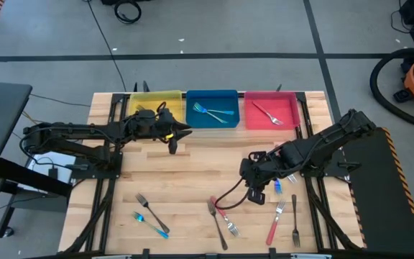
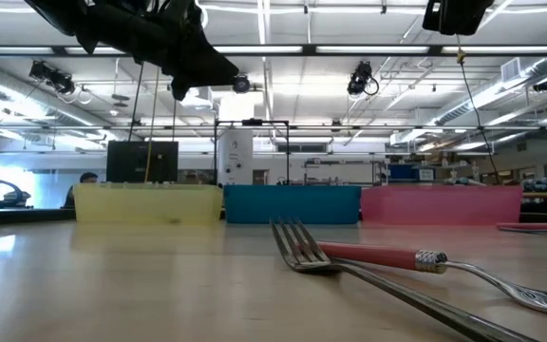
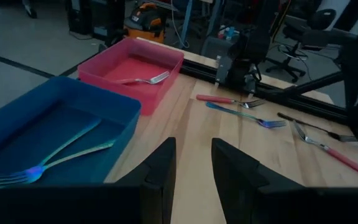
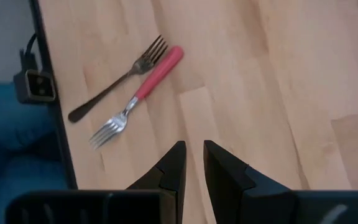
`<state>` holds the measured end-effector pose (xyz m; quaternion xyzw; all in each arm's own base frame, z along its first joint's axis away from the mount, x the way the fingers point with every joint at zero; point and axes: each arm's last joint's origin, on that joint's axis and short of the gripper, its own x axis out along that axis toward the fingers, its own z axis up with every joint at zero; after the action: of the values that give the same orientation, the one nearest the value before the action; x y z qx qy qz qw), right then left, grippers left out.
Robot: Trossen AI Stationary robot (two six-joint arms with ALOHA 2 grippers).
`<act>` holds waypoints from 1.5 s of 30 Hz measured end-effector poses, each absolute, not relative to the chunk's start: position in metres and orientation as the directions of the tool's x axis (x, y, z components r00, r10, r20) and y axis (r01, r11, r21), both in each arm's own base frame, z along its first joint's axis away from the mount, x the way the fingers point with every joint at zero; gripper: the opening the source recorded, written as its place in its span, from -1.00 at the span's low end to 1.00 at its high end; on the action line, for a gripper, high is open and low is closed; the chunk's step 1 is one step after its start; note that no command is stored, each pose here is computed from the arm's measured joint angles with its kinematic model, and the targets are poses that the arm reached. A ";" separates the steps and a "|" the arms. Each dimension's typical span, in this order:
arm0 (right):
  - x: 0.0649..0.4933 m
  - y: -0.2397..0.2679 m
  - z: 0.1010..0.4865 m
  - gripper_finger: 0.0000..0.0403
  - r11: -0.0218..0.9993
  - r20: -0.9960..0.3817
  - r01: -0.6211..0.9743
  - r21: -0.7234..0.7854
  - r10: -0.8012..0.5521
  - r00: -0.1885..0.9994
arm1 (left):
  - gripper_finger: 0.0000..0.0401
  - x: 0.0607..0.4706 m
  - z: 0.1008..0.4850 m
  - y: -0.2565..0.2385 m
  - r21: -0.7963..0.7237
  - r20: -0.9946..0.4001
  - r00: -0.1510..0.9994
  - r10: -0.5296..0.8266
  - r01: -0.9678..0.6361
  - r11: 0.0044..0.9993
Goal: Sort silverware by color (type)
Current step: Put the top blue fork into the blue bin
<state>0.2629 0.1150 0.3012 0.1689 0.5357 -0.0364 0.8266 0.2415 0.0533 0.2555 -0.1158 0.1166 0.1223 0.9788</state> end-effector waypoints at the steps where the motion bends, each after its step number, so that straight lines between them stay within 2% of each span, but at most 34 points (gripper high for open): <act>1: 0.263 0.115 0.301 -0.68 0.944 -0.899 0.226 0.240 0.128 0.420 | -0.49 0.241 0.256 0.053 -0.204 -0.256 0.943 0.213 -0.268 0.942; 12: 0.270 0.107 0.303 -0.68 0.942 -0.881 0.171 0.289 0.192 0.432 | -0.49 0.241 0.256 0.053 -0.215 -0.256 0.943 0.215 -0.272 0.938; 16: 0.272 0.103 0.303 -0.68 0.951 -0.879 0.178 0.253 0.149 0.453 | -0.49 0.241 0.256 0.053 -0.215 -0.256 0.943 0.215 -0.272 0.938; 21: 0.272 0.103 0.303 -0.64 0.979 -0.878 0.084 0.184 0.126 0.461 | -0.49 0.241 0.256 0.053 -0.213 -0.256 0.943 0.215 -0.272 0.938; 26: 0.268 0.102 0.293 -0.50 0.988 -0.903 0.042 0.147 0.117 0.414 | -0.49 0.241 0.256 0.053 -0.214 -0.256 0.943 0.215 -0.272 0.938; 29: 0.261 0.102 0.275 -0.39 0.993 -0.938 0.020 0.120 0.107 0.331 | -0.49 0.241 0.256 0.053 -0.214 -0.257 0.942 0.215 -0.272 0.938; 34: 0.249 0.106 0.249 -0.26 0.979 -0.965 0.143 0.149 0.112 0.238 | -0.49 0.241 0.253 0.053 -0.212 -0.280 0.936 0.213 -0.277 0.937; 37: 0.243 0.110 0.241 -0.24 0.942 -0.968 0.254 0.220 0.179 0.175 | -0.49 0.241 0.253 0.053 -0.211 -0.287 0.934 0.213 -0.279 0.937; 40: 0.239 0.117 0.240 -0.25 0.922 -0.961 0.280 0.269 0.239 0.136 | -0.49 0.241 0.252 0.053 -0.211 -0.288 0.934 0.213 -0.279 0.937; 45: 0.228 0.135 0.239 -0.25 0.935 -0.975 0.290 0.204 0.167 0.148 | -0.49 0.240 0.252 0.053 -0.217 -0.293 0.932 0.212 -0.281 0.935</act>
<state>0.2278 0.1346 0.2394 0.1754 0.6512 -0.0418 0.7372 0.2405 0.0531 0.2520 -0.1286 0.1336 0.1265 0.9745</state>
